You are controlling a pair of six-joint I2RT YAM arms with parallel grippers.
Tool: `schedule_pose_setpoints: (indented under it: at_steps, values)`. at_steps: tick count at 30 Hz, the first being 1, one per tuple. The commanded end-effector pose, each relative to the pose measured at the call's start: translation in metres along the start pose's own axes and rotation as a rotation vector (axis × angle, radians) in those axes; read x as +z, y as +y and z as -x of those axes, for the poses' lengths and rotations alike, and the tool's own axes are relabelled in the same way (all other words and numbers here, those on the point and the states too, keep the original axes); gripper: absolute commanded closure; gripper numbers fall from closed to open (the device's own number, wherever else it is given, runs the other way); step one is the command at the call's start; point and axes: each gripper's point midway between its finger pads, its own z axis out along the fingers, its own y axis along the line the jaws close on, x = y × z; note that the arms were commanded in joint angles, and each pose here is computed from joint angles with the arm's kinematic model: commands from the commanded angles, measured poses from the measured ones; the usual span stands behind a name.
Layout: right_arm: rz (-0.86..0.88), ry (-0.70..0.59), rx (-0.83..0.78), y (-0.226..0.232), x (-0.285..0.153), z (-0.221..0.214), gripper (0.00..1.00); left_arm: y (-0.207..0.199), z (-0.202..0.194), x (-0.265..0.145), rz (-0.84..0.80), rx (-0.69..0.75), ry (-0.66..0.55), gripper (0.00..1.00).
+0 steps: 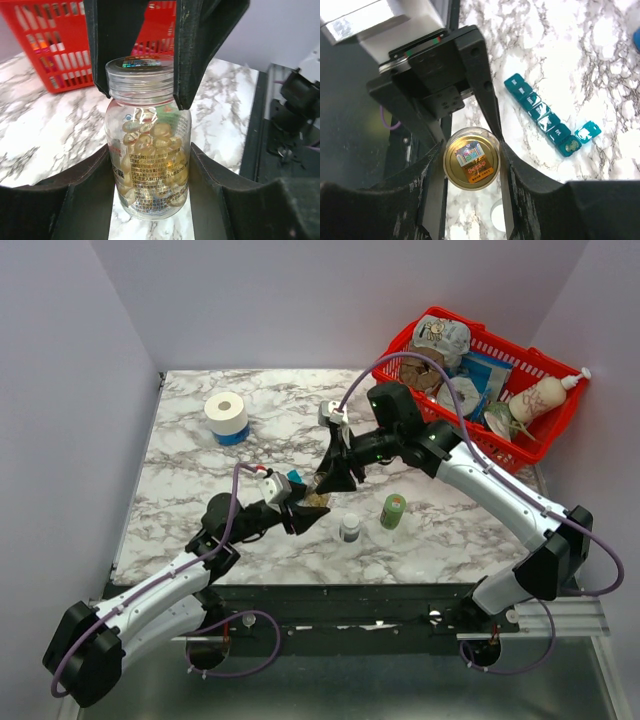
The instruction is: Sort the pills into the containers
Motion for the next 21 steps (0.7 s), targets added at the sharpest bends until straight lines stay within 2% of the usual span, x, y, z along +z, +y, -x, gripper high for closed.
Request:
schedule_pose_setpoints:
  at_steps: [1,6,8,13,19,21]
  values:
    - [-0.03,0.1,0.235,-0.006,0.025,-0.045,0.64,0.021,0.122,-0.006,0.165,0.121,-0.431,1.0]
    - [-0.064,0.103,0.242,-0.016,0.028,-0.046,0.6,0.033,0.122,-0.007,0.229,0.082,-0.433,1.0]
    - [-0.045,0.1,0.221,-0.013,0.027,-0.04,0.48,0.034,0.112,-0.005,0.227,0.076,-0.396,1.0]
    - [-0.012,0.035,0.085,-0.002,0.005,0.009,0.19,0.024,0.084,-0.005,0.169,0.118,-0.284,1.0]
    - [0.038,-0.034,-0.115,0.021,-0.031,0.057,0.04,0.01,0.061,-0.015,0.096,0.164,-0.163,1.0]
    - [0.081,-0.035,-0.257,0.029,-0.038,0.059,0.02,-0.003,0.054,-0.017,0.022,0.172,-0.121,1.0]
